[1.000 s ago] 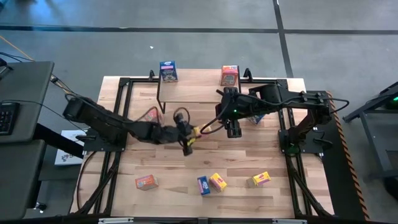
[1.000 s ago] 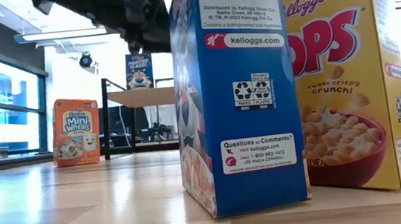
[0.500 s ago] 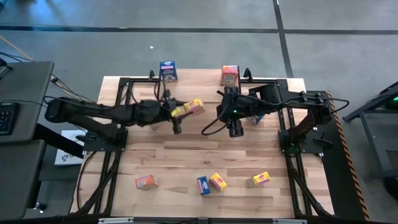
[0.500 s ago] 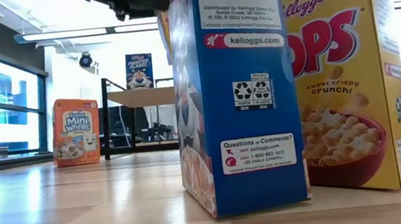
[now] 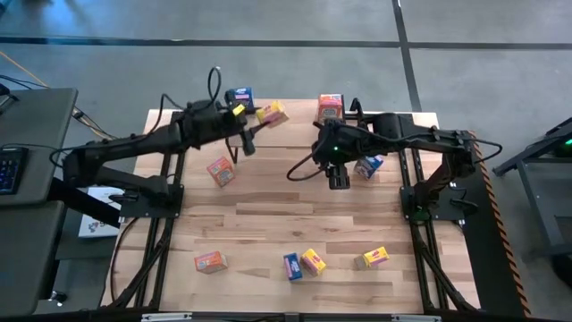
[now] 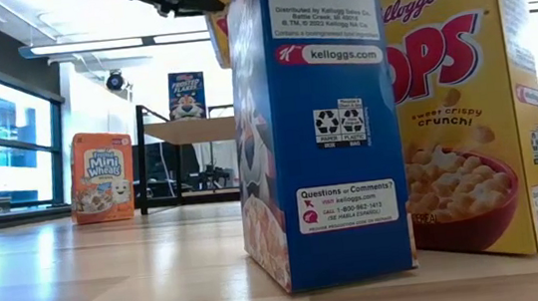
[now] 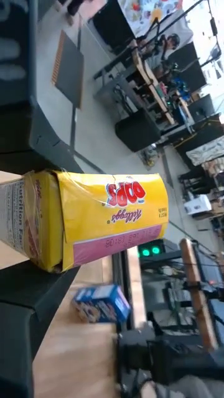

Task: Stack cereal on shelf
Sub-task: Put the top left yellow cereal box on the shelf

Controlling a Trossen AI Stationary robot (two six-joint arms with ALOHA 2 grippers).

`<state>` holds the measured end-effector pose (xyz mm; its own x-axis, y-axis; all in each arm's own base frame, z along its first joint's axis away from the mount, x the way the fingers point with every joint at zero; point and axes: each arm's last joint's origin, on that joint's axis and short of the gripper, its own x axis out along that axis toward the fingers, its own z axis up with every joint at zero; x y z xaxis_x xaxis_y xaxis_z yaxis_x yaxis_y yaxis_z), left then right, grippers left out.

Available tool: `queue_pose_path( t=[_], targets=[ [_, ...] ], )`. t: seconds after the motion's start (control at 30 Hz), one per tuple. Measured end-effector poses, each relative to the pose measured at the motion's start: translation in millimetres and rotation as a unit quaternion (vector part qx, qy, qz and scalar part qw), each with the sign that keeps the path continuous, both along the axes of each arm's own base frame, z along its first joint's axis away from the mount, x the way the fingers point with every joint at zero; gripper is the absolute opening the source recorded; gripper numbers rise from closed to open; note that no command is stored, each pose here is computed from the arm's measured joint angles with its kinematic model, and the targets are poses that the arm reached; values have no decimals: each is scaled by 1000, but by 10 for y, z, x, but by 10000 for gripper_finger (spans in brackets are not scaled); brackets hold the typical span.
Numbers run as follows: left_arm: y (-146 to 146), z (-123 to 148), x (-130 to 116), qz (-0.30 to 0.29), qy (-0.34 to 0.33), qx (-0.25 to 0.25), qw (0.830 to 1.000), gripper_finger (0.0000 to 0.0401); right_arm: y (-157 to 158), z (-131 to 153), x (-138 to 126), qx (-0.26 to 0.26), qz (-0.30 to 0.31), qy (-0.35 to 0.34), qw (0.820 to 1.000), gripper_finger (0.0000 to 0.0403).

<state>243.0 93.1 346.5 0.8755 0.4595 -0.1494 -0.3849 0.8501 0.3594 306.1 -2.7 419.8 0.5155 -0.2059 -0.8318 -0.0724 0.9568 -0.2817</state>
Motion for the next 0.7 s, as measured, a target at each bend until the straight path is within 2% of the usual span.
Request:
queue_pose_path(
  t=[0.27,0.7],
  targets=[
    [368,239,-16,-1,34,-14,999,176,-33,-6,-8,17,-21,0,1000,241],
    [808,180,239,-67,75,-24,995,176,-29,-5,-6,36,-40,-6,999,241]
  ],
)
